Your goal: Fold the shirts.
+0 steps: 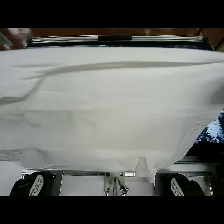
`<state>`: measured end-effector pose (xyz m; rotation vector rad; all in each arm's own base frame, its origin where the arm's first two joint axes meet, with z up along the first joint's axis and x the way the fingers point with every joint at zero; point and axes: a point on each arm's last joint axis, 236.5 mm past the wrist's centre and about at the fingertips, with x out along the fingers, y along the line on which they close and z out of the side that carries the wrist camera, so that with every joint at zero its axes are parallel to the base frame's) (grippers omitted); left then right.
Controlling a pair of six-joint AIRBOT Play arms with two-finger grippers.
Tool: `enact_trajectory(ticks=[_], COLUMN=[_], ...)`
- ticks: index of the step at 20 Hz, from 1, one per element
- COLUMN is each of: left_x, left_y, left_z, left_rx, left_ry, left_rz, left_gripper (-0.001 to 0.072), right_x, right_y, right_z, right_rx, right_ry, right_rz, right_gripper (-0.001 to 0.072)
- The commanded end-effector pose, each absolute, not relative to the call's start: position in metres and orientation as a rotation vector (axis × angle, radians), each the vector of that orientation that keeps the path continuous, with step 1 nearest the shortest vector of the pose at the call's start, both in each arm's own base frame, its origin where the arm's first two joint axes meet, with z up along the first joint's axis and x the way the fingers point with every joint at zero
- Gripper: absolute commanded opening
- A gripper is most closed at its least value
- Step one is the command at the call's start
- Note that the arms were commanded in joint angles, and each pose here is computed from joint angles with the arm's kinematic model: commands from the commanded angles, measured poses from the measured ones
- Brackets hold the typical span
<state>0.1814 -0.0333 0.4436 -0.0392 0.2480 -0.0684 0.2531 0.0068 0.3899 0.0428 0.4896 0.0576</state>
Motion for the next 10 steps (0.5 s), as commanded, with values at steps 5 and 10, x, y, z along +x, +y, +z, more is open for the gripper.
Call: enact_trajectory(ticks=[5, 10], left_x=[0.361, 0.489], left_y=[-0.004, -0.001], left_z=[0.235, 0.126], left_rx=[-0.298, -0.351], left_ry=[0.788, 0.843], left_rz=[-0.202, -0.221], left_gripper=[0.0028, 0.0028], right_x=[0.430, 0.548], right_y=[0.028, 0.058], right_z=[0.198, 0.068], right_rx=[0.317, 0.380], right_ry=[1.039, 1.034], right_rz=[0.283, 0.275], right_gripper=[0.0041, 0.0041])
